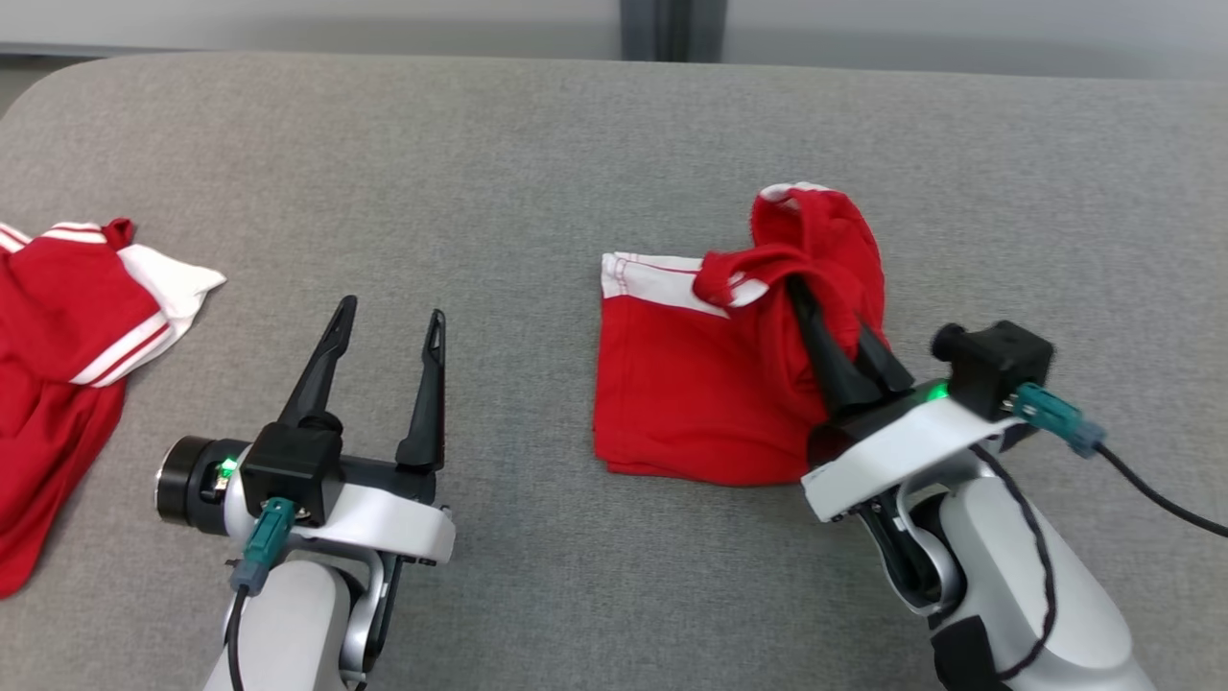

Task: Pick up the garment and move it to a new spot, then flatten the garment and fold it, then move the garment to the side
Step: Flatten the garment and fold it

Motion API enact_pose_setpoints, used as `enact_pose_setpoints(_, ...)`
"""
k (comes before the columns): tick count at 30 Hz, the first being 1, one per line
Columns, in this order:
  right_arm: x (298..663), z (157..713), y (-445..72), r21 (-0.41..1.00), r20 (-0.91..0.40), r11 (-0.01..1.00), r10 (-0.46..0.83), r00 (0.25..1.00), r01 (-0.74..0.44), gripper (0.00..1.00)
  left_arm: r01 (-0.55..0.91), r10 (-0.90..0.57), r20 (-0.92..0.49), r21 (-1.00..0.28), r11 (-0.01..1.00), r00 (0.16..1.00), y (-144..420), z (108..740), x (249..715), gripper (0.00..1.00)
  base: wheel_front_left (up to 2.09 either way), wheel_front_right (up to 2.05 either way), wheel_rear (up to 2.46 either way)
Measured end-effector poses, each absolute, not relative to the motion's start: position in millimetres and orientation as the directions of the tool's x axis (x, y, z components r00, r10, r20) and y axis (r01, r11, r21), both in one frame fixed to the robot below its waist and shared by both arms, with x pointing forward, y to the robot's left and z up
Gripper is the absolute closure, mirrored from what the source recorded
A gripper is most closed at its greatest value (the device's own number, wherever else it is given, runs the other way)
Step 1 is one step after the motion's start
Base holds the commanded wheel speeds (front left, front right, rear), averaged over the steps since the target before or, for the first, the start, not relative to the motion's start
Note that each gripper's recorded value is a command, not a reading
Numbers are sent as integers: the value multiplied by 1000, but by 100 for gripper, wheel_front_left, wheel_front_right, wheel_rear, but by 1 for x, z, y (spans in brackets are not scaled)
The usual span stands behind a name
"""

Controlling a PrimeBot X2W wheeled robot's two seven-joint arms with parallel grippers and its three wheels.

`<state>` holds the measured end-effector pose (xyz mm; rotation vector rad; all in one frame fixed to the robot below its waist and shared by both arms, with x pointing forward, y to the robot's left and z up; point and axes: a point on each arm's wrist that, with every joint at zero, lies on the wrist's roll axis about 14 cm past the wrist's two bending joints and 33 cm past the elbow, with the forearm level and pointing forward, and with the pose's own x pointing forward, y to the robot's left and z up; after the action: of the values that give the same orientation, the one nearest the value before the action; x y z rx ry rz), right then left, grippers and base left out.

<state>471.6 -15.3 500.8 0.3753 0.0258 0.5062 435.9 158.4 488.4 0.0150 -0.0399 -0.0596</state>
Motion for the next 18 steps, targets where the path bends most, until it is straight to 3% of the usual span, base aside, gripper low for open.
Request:
enact_pose_setpoints(13,459,436,57,366,-95,710,671,735,-601,100,37,-37,-12,0,999,999,166,471,438,0,0,0,0)
enact_pose_setpoints(14,457,436,62,368,-94,700,683,724,-612,88,38,-38,-15,0,999,999,165,470,438,0,0,0,0)
enact_pose_setpoints(15,455,436,65,373,-88,690,692,717,-620,56,39,-39,-17,-1,999,999,165,469,439,0,0,0,0)
enact_pose_setpoints(16,452,436,68,375,-86,681,701,708,-629,7,41,-41,-17,-1,999,999,164,469,439,0,0,0,0)
enact_pose_setpoints(17,449,435,71,375,-88,674,709,699,-637,0,45,-45,-18,-1,999,999,163,468,440,0,0,0,0)
enact_pose_setpoints(18,446,436,74,378,-84,663,720,689,-647,0,47,-47,-17,-1,999,999,162,468,441,0,0,0,0)
